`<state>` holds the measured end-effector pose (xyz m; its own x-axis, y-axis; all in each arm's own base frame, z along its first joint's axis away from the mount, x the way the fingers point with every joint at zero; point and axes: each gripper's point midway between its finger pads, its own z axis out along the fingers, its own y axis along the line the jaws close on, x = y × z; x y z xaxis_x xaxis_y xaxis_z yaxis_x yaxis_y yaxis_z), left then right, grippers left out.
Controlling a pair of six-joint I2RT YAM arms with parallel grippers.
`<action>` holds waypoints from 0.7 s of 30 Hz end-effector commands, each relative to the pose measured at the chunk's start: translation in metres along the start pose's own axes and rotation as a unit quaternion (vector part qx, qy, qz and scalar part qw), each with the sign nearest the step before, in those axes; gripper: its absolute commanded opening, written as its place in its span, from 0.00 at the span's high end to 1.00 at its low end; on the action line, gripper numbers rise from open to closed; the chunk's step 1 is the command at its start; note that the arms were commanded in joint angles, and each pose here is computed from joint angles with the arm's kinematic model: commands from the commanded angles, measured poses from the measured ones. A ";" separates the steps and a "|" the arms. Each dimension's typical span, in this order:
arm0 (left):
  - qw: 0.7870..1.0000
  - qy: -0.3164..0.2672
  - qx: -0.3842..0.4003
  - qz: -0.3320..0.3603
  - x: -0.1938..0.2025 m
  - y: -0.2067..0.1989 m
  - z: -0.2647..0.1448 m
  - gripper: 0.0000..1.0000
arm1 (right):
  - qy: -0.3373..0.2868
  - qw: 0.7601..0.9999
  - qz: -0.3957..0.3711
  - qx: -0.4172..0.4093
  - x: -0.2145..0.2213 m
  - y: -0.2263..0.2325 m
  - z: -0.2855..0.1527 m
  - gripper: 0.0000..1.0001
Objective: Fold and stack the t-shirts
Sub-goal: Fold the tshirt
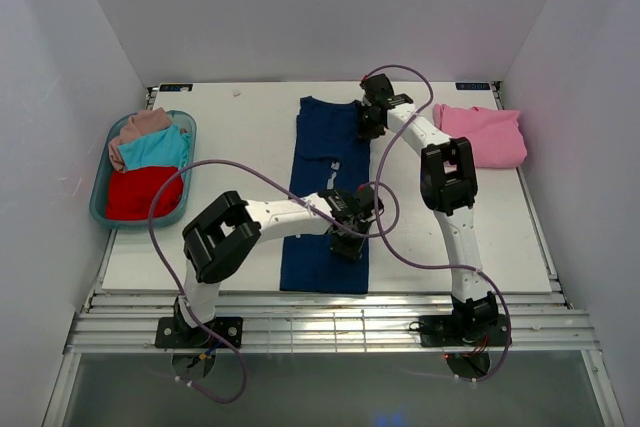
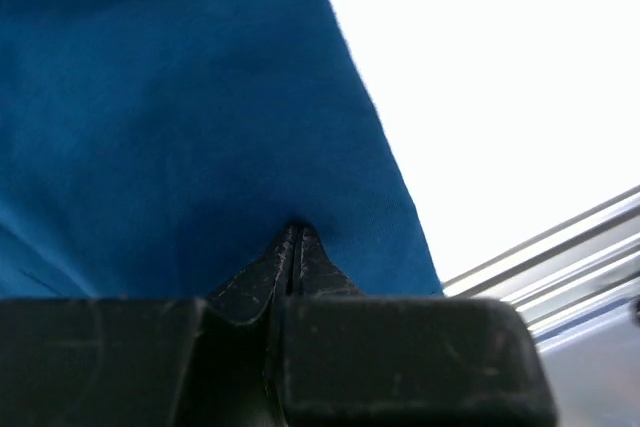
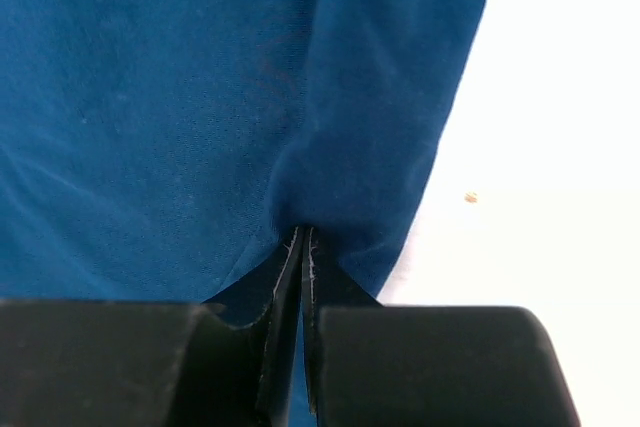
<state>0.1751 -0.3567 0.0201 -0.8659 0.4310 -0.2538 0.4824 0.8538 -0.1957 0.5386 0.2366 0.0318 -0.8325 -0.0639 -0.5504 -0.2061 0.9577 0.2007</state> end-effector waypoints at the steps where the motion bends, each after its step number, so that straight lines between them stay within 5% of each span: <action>1: 0.999 -0.033 0.037 0.003 -0.030 -0.027 -0.007 0.90 | 0.007 0.998 0.002 -0.058 0.003 0.018 0.014 0.92; 7: 0.998 -0.064 0.024 0.006 -0.054 -0.031 -0.010 0.90 | -0.008 0.996 0.006 -0.085 -0.010 0.018 0.016 0.92; 11: 0.989 -0.145 -0.025 0.008 -0.086 -0.016 -0.035 0.90 | -0.041 0.994 -0.019 -0.101 -0.031 0.019 0.002 0.91; 17: 0.929 -0.354 -0.102 -0.004 -0.161 0.015 -0.154 0.69 | -0.177 0.980 -0.087 -0.012 -0.097 0.010 -0.122 0.79; 21: 0.898 -0.433 -0.073 -0.026 -0.149 0.036 -0.223 0.52 | -0.240 0.961 -0.129 0.043 -0.075 0.029 -0.238 0.69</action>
<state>0.2799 -0.3632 0.1706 -0.6001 0.2301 -0.7661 0.4292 0.9008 -0.0656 0.5004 0.2032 0.1333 -0.6950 -0.1655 -0.6997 -0.3144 0.9451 0.0888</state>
